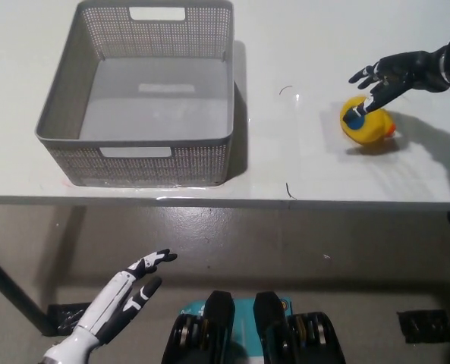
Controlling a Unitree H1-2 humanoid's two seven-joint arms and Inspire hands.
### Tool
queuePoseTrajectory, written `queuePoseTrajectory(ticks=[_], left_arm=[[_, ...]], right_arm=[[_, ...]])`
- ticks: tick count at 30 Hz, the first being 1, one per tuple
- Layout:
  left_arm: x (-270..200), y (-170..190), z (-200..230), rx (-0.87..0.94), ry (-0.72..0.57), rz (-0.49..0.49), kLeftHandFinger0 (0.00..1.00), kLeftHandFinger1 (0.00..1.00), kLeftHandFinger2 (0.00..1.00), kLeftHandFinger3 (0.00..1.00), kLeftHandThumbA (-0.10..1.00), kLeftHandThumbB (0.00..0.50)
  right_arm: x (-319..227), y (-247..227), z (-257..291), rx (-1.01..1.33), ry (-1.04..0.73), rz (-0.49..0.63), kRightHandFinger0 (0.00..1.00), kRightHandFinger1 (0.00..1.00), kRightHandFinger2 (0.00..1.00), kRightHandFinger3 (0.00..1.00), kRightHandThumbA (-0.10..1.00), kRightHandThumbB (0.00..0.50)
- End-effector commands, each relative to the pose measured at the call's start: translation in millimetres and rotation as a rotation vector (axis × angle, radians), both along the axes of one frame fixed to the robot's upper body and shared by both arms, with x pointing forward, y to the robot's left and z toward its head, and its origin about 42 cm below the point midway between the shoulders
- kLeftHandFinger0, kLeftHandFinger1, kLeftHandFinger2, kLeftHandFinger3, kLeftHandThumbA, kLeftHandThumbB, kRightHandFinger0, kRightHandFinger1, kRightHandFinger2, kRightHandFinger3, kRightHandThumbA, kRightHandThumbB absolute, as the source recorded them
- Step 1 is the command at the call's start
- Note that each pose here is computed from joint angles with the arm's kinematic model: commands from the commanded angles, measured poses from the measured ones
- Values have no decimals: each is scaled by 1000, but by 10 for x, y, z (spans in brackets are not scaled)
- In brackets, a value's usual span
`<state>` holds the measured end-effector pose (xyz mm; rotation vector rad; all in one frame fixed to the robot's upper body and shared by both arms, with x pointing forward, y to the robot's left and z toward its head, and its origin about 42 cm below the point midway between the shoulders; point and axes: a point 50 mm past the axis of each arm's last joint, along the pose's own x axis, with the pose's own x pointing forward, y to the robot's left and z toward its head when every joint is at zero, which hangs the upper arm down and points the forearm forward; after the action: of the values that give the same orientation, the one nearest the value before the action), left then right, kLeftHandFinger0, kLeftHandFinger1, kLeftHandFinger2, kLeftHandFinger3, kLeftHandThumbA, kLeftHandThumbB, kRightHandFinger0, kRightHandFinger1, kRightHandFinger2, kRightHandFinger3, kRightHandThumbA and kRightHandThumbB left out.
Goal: Use the right hand to pick up a yellow duck toy and place it into a container on the left hand side
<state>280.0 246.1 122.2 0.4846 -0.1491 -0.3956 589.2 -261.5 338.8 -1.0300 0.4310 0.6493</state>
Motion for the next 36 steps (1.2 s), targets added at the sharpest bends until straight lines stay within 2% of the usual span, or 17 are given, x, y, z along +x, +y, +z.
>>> queuePoseTrajectory(ticks=[1,2,4,6,9,14,20,21,24,27,29,30,31,36], left_arm=[[-30,35,134,9,-72,-9,1000,1000,1000,1000,1000,216],[-27,35,136,11,-74,-8,1000,1000,1000,1000,1000,218],[-24,36,144,15,-76,-9,1000,1000,1000,1000,1000,216],[-38,37,147,8,-76,-8,1000,1000,1000,1000,1000,209],[-55,35,142,6,-80,-9,1000,1000,1000,1000,1000,215],[-54,21,158,17,-90,-16,1000,1000,1000,1000,1000,211],[-65,-1,154,4,-89,-20,1000,1000,1000,1000,1000,207],[-66,-3,153,6,-92,-22,1000,1000,1000,1000,1000,201],[-64,-6,166,17,-107,-30,1000,1000,1000,1000,1000,214],[-69,2,175,11,-105,-26,1000,1000,1000,1000,1000,233],[-73,-1,182,7,-110,-28,1000,1000,1000,1000,1000,232],[-79,-4,183,6,-111,-27,1000,1000,1000,1000,1000,235],[-86,-5,186,10,-109,-27,1000,1000,1000,1000,1000,239],[-102,-3,181,13,-124,-27,1000,1000,1000,1000,1000,246]], right_arm=[[52,-44,357,8,-90,-3,1000,1000,1000,1000,1000,335],[53,-44,345,6,-91,-7,1000,1000,1000,1000,1000,336],[53,-37,298,-5,-80,-26,1000,1000,1000,1000,1000,375],[50,-16,246,9,-64,-37,1000,1000,1000,1000,1000,363],[47,-5,185,13,-47,-60,1000,1000,1000,1000,1000,386],[35,-4,132,51,-31,-56,1000,1000,1000,1000,1000,309],[24,-18,18,15,-44,-51,1000,1000,1000,1000,1000,323],[22,-18,0,16,-45,-50,1000,1000,1000,1000,1000,304],[21,-10,-75,2,-36,-103,1000,1000,1000,1000,1000,335],[23,0,-115,-5,-40,-130,1000,1000,1000,1000,1000,391],[13,6,-151,11,-33,-114,1000,1000,1000,1000,1000,384],[6,-2,-186,48,-13,-146,1000,1000,1000,1000,1000,397],[1,2,-223,34,-8,-156,1000,1000,1000,1000,1000,379],[-13,20,-303,36,11,-175,1000,1000,1000,1000,1000,406]])
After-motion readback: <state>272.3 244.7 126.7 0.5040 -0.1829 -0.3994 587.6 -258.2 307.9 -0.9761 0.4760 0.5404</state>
